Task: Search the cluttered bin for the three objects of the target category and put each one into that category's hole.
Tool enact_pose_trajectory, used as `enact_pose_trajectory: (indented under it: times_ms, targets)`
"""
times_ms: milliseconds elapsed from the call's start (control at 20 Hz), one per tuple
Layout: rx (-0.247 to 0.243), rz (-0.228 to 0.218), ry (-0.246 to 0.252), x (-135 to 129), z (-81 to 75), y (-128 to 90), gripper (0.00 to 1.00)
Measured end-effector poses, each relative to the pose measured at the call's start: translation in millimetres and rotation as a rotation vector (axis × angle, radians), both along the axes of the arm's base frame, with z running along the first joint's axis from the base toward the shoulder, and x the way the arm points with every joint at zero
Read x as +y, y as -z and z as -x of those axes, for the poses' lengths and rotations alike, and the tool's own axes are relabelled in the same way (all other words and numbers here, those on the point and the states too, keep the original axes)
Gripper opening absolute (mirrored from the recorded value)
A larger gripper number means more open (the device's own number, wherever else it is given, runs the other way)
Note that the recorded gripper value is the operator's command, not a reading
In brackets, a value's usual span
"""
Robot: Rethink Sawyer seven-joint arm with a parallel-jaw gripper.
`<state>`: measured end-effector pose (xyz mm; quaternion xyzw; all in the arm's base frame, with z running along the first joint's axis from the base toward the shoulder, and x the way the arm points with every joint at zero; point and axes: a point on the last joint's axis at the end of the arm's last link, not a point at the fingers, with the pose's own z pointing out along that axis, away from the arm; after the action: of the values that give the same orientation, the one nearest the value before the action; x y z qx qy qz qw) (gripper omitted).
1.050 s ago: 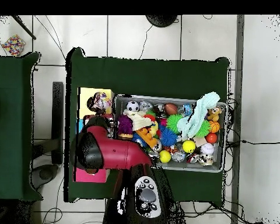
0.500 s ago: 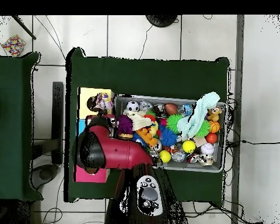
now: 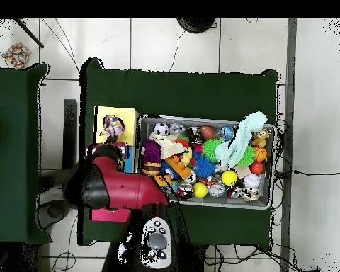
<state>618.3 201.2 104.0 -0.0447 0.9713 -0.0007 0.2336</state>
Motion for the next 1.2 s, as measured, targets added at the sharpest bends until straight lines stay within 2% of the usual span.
enact_pose_trajectory:
  times_ms: [200,450,1200]
  targets:
    - [-0.005,0.001,-0.009,15.7,0.5,0.0,0.0]
    - [-0.006,0.001,-0.005,13.6,-5.5,5.0,0.0]
    - [0.004,0.026,0.054,-28.9,-23.1,26.2,0.0]
